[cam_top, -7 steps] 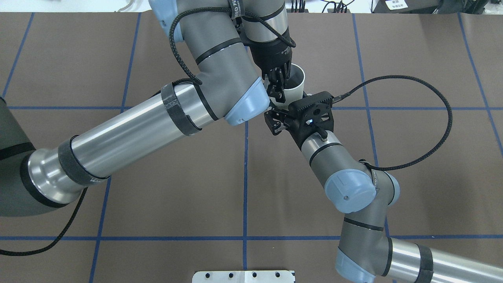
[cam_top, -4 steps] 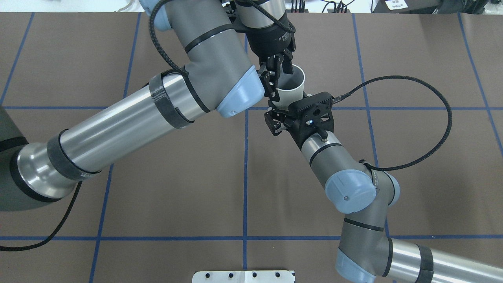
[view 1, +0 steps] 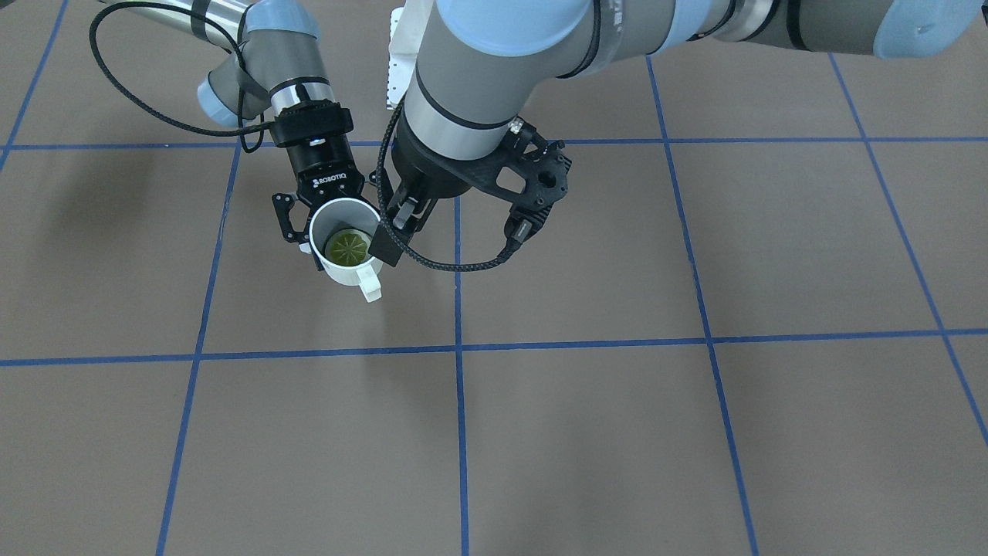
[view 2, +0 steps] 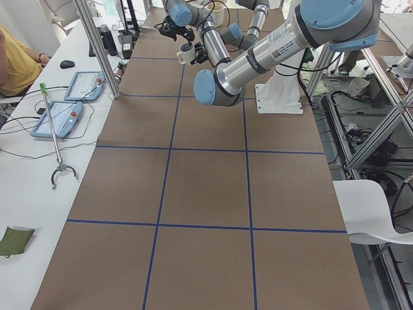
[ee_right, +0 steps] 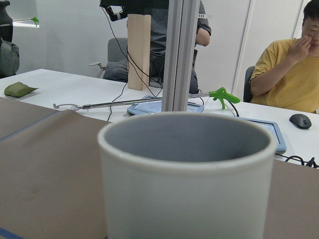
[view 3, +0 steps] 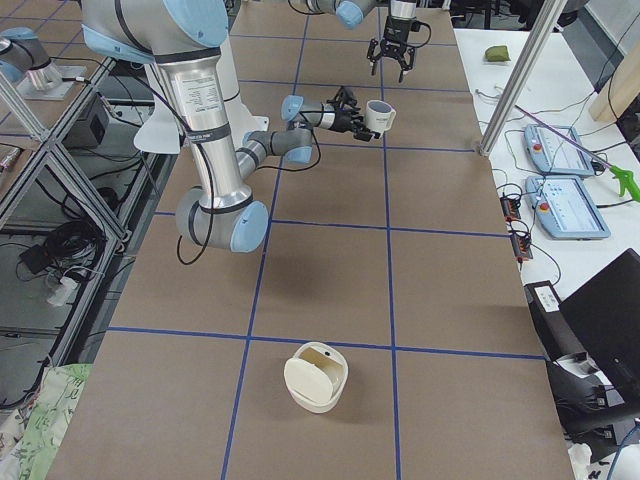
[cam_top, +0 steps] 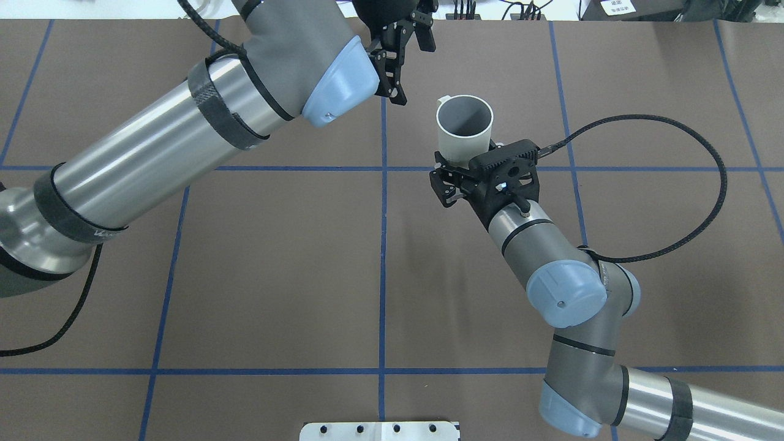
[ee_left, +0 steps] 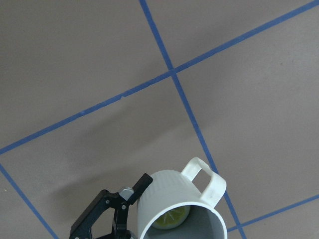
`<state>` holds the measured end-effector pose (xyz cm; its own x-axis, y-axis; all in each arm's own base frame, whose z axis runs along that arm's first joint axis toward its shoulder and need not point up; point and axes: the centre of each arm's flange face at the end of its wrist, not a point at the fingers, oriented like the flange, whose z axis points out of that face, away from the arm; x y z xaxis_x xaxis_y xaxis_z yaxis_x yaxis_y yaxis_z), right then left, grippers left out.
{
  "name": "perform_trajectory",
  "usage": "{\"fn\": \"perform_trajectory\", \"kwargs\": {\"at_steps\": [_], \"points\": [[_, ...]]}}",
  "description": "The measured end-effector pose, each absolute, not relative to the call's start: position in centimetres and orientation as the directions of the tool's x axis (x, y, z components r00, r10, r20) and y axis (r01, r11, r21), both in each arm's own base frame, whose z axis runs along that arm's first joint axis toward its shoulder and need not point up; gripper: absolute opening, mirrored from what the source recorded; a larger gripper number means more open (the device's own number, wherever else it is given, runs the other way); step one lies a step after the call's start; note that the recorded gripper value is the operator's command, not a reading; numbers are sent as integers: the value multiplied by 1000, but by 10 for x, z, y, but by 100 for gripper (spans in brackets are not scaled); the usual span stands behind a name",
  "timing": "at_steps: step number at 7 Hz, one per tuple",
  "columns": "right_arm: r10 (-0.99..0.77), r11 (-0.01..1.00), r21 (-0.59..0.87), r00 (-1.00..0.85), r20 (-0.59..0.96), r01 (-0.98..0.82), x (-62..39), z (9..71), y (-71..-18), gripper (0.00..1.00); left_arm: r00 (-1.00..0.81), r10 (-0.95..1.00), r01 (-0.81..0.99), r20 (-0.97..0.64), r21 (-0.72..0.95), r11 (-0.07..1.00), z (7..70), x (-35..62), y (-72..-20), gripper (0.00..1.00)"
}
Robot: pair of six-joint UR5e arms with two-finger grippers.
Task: Left arm hands cup to right arm to dump lemon
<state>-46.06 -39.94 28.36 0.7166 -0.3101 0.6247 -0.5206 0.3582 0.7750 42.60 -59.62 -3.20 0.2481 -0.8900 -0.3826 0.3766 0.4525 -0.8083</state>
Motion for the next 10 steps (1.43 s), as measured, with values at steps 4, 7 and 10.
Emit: {"fn": "perform_trajectory", "kwargs": {"at_steps": [4, 7, 10], "points": [[-205, 324, 757, 739, 641, -567, -330, 437, -404, 28, 262, -871, 394, -417, -777, 490, -9, 417, -613, 100], [-140, 339, 771, 782, 608, -539, -222, 544, -368, 20, 279, -862, 401, -423, -765, 504, 10, 422, -616, 100], [-100, 304, 690, 698, 709, -657, -167, 623, -348, 16, 289, -858, 419, -426, -749, 513, 23, 430, -618, 100]]}}
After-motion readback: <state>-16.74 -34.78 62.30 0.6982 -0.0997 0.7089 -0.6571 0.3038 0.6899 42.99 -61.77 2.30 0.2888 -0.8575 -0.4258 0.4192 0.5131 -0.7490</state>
